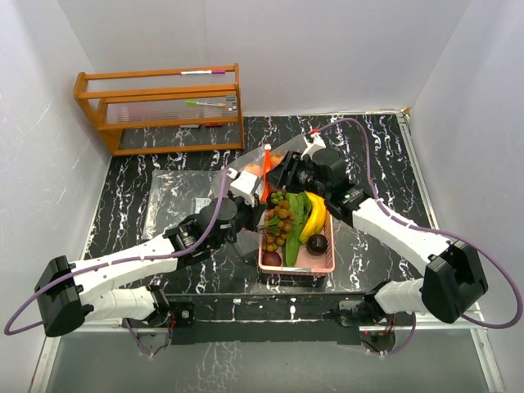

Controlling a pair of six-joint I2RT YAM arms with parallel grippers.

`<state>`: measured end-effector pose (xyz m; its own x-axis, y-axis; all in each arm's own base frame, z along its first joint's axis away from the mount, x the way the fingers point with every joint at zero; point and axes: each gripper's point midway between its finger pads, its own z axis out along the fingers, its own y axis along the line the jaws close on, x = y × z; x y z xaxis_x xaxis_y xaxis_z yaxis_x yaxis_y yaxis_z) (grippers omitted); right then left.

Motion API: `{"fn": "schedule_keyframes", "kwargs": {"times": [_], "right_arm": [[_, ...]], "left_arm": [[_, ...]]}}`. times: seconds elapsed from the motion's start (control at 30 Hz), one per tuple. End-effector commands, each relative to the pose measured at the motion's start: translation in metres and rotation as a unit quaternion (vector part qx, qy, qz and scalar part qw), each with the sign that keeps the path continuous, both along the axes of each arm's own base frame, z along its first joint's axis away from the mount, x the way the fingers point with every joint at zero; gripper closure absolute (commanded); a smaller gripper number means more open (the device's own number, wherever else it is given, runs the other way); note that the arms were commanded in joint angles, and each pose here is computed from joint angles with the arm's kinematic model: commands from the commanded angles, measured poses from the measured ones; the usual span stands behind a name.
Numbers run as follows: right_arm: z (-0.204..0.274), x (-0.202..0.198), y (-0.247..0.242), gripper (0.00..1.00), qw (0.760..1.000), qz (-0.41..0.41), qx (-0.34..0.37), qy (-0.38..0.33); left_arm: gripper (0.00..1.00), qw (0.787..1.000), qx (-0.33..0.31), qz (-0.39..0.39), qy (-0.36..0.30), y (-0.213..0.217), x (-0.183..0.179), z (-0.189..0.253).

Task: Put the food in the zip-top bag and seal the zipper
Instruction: Open the zipper of the food storage bag.

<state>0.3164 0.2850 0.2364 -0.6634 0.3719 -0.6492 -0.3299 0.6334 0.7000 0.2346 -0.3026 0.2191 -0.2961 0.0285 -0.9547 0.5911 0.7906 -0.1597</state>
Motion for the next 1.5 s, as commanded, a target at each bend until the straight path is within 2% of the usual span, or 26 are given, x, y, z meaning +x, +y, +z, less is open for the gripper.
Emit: {"fn": "schedule_keyframes", "kwargs": {"times": [0.0,0.13,0.23,0.3,0.43,0.47,0.57,0.6,0.63,0.67,0.83,1.0,1.07,1.17,1.33,1.47], "right_arm": [[0.045,0.001,0.017,0.55,0.997,0.032,0.038,-0.056],[0.047,-0.006,0.027,0.64,0.995,0.062,0.050,-0.064],[0.046,-0.013,0.029,0.82,0.993,0.080,0.058,-0.072],[0.043,-0.015,0.028,0.91,0.993,0.080,0.055,-0.070],[0.032,-0.014,0.012,0.92,0.997,0.044,0.026,-0.059],[0.029,-0.015,0.008,0.92,0.998,0.036,0.018,-0.057],[0.020,-0.019,-0.002,0.92,0.998,0.023,-0.002,-0.052],[0.018,-0.020,-0.005,0.92,0.998,0.020,-0.003,-0.051],[0.017,-0.022,-0.007,0.92,0.998,0.018,-0.004,-0.052],[0.018,-0.023,-0.009,0.92,0.998,0.016,-0.003,-0.054],[0.025,-0.026,-0.012,0.92,0.998,0.009,-0.004,-0.068],[0.032,-0.026,-0.006,0.92,0.997,0.014,-0.004,-0.075],[0.034,-0.026,-0.004,0.92,0.997,0.013,-0.004,-0.077],[0.039,-0.024,-0.003,0.92,0.997,0.009,-0.008,-0.079],[0.046,-0.023,-0.002,0.92,0.996,0.003,-0.013,-0.084],[0.047,-0.025,-0.003,0.93,0.996,0.005,-0.019,-0.087]], "left_arm": [[1.00,1.000,-0.022,-0.009,-0.005,-0.004,-0.001,0.011],[1.00,1.000,-0.023,-0.011,-0.006,-0.004,-0.002,0.012],[1.00,1.000,-0.023,-0.012,-0.008,-0.003,-0.003,0.013],[1.00,1.000,-0.020,-0.011,-0.008,-0.003,-0.002,0.014],[1.00,1.000,-0.012,0.000,-0.010,0.003,-0.001,0.017],[0.97,1.000,-0.005,0.006,-0.008,0.007,0.000,0.016],[0.66,1.000,0.002,0.023,-0.007,0.020,-0.002,0.022],[0.27,1.000,0.002,0.031,-0.005,0.025,-0.002,0.025],[0.06,0.999,0.002,0.035,-0.005,0.029,-0.003,0.028],[0.03,0.999,0.003,0.039,-0.007,0.033,-0.004,0.032],[0.03,0.998,0.000,0.056,-0.021,0.042,-0.001,0.062],[0.03,0.998,0.020,0.036,-0.046,0.023,0.009,0.088],[0.10,0.998,0.025,0.025,-0.047,0.012,0.012,0.091],[0.34,0.999,0.023,0.017,-0.043,0.001,0.016,0.090],[0.40,0.999,0.031,0.012,-0.032,-0.009,0.019,0.079],[0.40,0.999,0.035,0.028,-0.022,-0.004,0.020,0.069]]}}
